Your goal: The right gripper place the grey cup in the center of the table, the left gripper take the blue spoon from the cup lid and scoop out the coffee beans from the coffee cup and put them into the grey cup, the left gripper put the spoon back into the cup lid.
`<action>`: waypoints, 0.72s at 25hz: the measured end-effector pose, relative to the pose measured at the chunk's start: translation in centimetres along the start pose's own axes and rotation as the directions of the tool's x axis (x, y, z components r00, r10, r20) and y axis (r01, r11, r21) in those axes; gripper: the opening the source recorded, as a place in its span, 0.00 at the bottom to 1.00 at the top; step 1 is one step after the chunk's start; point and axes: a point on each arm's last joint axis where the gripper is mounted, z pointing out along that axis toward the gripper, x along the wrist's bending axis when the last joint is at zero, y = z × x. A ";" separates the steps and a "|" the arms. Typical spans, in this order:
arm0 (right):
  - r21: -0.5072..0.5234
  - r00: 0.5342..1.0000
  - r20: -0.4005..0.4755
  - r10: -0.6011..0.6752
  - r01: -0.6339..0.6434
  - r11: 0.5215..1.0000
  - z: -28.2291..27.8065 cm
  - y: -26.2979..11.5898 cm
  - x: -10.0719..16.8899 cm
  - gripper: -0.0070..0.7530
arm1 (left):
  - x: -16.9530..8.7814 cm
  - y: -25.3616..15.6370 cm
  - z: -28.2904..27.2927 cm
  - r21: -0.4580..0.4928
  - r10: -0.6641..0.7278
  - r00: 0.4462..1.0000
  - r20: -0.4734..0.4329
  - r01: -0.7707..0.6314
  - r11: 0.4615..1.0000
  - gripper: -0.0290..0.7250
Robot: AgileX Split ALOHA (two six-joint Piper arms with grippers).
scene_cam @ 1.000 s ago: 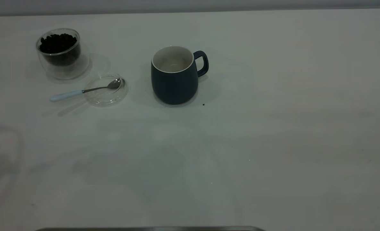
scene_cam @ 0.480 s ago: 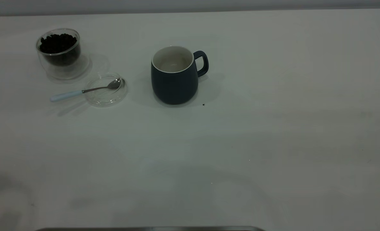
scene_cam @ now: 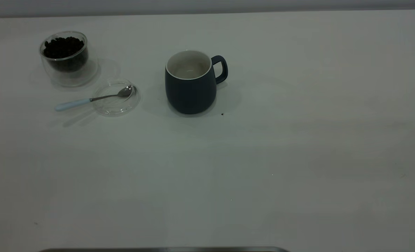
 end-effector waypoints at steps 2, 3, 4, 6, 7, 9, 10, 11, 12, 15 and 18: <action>0.000 1.000 0.000 0.000 0.000 1.000 0.0 0.0 0.0 0.61 | 0.3 -0.7 0.6 0.011 -0.016 1.000 -0.017 0.016 1.000 0.82; 0.000 1.000 0.000 0.000 0.000 1.000 0.0 0.0 0.0 0.61 | 0.6 -1.2 1.1 0.034 -0.008 1.000 -0.025 0.009 0.999 0.82; 0.000 1.000 0.000 0.000 0.000 1.000 0.0 0.0 0.0 0.61 | 0.8 -1.6 1.7 0.058 0.010 1.000 -0.025 -0.009 0.998 0.82; 0.000 1.000 0.000 0.000 0.000 1.000 0.0 0.0 0.0 0.61 | 1.0 -2.4 2.9 0.100 0.044 0.999 0.003 -0.045 0.994 0.82; 0.000 1.000 0.000 0.000 0.000 1.000 0.0 0.0 0.0 0.61 | 1.0 -2.7 3.2 0.108 0.059 0.998 0.026 -0.062 0.992 0.82; 0.000 1.000 0.000 0.000 0.000 1.000 0.0 0.0 0.0 0.61 | 1.0 -2.8 3.3 0.108 0.081 0.995 0.060 -0.087 0.990 0.82; 0.000 1.000 0.000 0.000 0.000 1.000 0.0 0.0 0.0 0.61 | 1.0 -2.8 3.3 0.106 0.087 0.994 0.061 -0.093 0.990 0.82; 0.000 1.000 0.000 0.000 0.000 1.000 0.0 0.0 0.0 0.61 | 1.1 -3.0 3.1 0.105 0.093 0.994 0.052 -0.098 0.990 0.82; 0.000 1.000 0.000 0.000 0.000 1.000 0.0 0.0 0.0 0.61 | 1.1 -3.2 2.9 0.102 0.093 0.995 0.039 -0.097 0.990 0.82; 0.000 1.000 0.000 0.000 0.000 1.000 0.0 0.0 0.0 0.61 | 1.2 -4.0 2.2 0.059 0.058 0.998 -0.015 -0.057 0.997 0.82; 0.000 1.000 0.000 0.000 0.000 1.000 0.0 0.0 0.0 0.61 | 1.1 -5.2 2.0 0.004 0.002 0.996 -0.088 -0.002 1.000 0.82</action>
